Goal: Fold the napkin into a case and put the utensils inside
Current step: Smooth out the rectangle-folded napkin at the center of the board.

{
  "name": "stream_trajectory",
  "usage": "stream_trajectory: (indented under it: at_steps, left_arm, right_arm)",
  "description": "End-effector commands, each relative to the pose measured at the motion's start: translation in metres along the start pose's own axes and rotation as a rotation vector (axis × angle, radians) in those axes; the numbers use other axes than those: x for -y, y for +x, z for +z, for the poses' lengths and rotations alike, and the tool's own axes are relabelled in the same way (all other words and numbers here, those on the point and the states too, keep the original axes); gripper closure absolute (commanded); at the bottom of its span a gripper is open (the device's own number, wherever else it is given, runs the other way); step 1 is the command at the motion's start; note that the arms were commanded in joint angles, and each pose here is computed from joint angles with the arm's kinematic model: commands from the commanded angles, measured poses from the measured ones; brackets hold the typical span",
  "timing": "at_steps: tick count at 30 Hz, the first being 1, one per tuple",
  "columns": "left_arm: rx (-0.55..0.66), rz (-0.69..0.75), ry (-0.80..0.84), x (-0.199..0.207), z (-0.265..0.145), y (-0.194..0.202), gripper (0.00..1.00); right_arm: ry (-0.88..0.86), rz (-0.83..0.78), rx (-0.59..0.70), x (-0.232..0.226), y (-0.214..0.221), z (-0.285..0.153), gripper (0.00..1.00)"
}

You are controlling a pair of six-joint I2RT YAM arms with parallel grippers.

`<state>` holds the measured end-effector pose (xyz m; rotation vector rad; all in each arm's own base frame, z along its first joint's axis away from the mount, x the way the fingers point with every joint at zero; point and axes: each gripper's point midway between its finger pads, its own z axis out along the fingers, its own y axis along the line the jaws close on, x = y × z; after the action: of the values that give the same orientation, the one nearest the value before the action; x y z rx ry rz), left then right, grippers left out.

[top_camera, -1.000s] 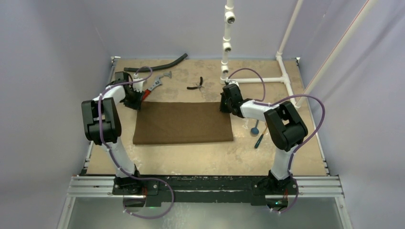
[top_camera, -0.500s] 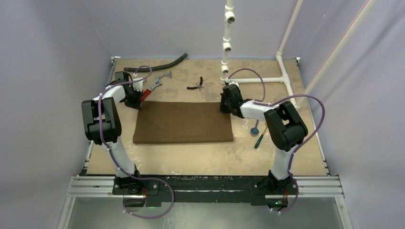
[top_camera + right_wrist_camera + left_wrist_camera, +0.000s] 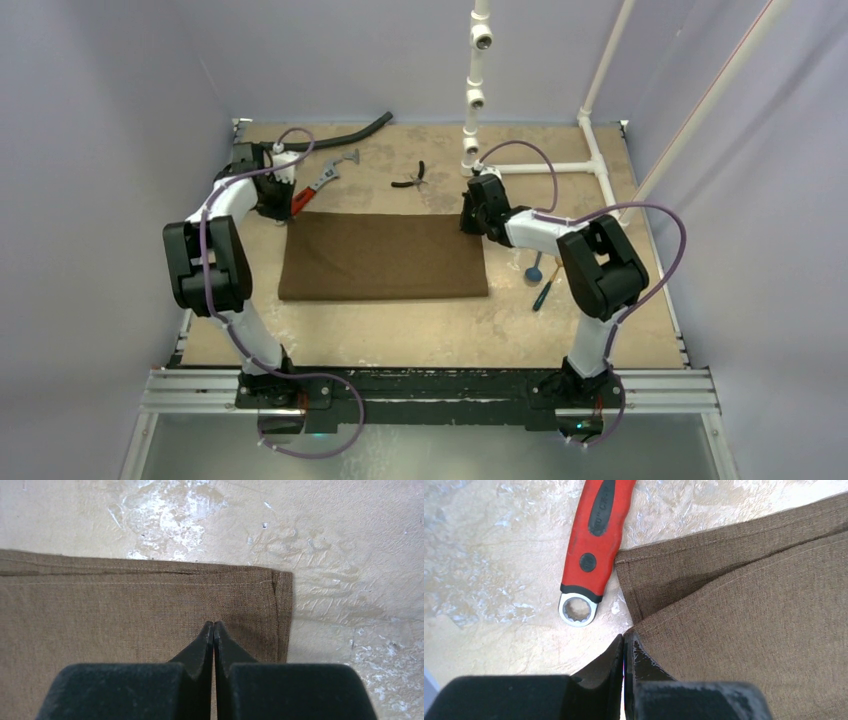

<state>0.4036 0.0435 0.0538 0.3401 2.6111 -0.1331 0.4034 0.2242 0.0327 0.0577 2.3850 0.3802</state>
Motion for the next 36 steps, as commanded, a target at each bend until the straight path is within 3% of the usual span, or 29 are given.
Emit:
stream_trajectory:
  at_steps: [1,5,9,11,22,36]
  left_arm:
    - [0.078,0.018,-0.007,0.003,-0.018,-0.025,1.0]
    - [0.075,0.045,-0.028,0.006,-0.007,-0.03,1.0]
    - [0.046,0.083,-0.1,0.004,0.012,-0.031,1.0]
    - [0.045,0.075,-0.114,0.003,0.019,-0.03,1.0]
    - [0.022,0.094,-0.177,-0.005,0.015,-0.016,1.0]
    - [0.006,0.118,-0.17,-0.003,0.01,-0.011,1.0]
  right_arm:
    - [-0.009,0.025,0.058,-0.005,-0.018,-0.017,1.0]
    - [-0.012,0.028,0.062,-0.005,-0.019,-0.023,0.94]
    - [0.0,0.025,0.084,-0.003,-0.025,-0.025,0.69]
    - [-0.001,0.013,0.084,-0.004,-0.027,-0.021,0.62]
    - [0.098,-0.036,0.081,0.008,-0.035,0.006,0.53]
    - [0.157,-0.066,0.086,0.021,-0.038,0.017,0.59]
